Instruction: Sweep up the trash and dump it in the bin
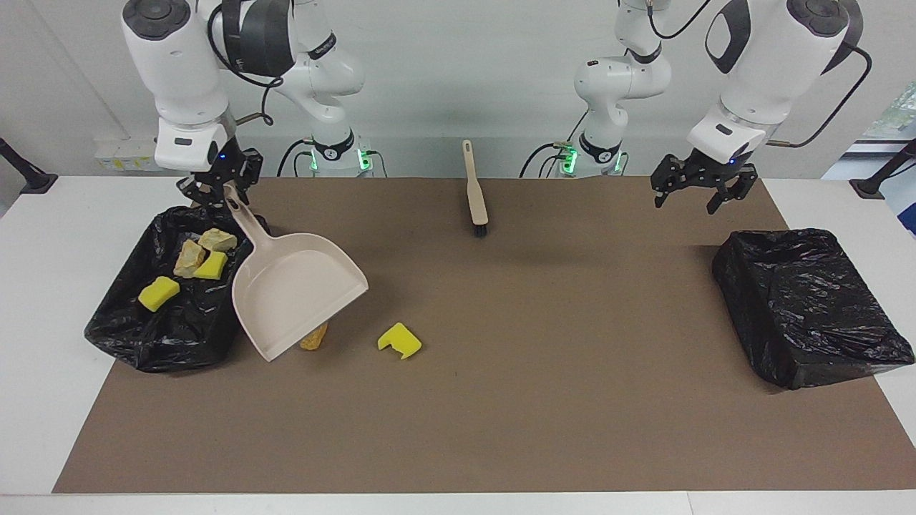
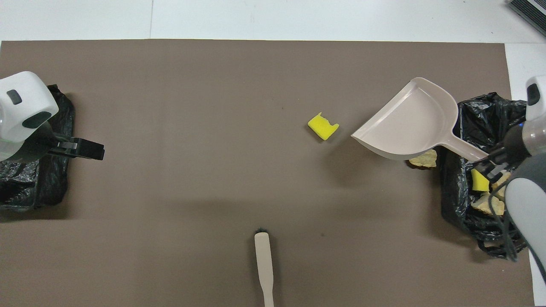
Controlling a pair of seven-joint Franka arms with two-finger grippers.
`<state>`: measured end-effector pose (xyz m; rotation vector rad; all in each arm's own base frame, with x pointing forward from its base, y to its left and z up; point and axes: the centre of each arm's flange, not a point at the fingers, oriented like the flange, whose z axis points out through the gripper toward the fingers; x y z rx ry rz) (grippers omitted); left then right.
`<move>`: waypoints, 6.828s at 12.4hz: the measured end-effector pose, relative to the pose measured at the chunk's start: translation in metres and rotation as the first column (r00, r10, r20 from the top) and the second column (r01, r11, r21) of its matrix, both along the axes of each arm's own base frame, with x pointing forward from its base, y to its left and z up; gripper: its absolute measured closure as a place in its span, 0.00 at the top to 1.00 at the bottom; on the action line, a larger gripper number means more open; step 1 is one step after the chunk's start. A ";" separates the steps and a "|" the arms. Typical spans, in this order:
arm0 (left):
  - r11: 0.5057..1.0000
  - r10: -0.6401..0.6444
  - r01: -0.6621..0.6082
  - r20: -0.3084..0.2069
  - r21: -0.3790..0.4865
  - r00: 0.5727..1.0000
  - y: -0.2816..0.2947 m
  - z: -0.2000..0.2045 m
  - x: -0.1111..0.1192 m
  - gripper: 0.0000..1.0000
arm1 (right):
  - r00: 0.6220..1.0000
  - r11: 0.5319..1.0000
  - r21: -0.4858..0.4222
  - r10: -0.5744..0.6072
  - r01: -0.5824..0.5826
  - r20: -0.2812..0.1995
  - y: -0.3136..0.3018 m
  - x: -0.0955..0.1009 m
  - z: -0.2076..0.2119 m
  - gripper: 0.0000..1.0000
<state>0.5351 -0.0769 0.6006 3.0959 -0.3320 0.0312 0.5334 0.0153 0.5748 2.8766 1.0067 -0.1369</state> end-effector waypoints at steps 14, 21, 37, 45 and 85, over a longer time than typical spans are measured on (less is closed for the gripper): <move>0.999 0.032 -0.032 -0.021 -0.008 0.999 0.029 0.024 -0.004 1.00 | 0.867 0.884 0.187 -0.461 0.429 0.189 0.321 -0.021 -0.150 0.32; 0.999 0.050 -0.050 -0.020 -0.008 0.999 0.039 0.025 -0.003 1.00 | 0.787 0.829 0.198 -0.559 0.523 0.262 0.408 -0.057 -0.212 0.32; 1.000 0.030 -0.031 -0.022 -0.007 0.999 -0.035 -0.003 -0.003 1.00 | 0.812 0.818 0.230 -0.565 0.527 0.147 0.314 -0.010 -0.117 1.00; 0.988 0.143 -0.144 -0.016 -0.047 0.990 -0.239 -0.180 0.026 1.00 | 0.881 0.881 0.133 -0.466 0.454 0.077 0.190 0.026 -0.088 1.00; 0.326 -0.936 0.945 -0.135 0.026 0.327 -0.148 -0.217 0.056 0.31 | 0.718 0.730 0.142 -0.684 0.669 0.128 0.392 -0.283 -0.200 1.00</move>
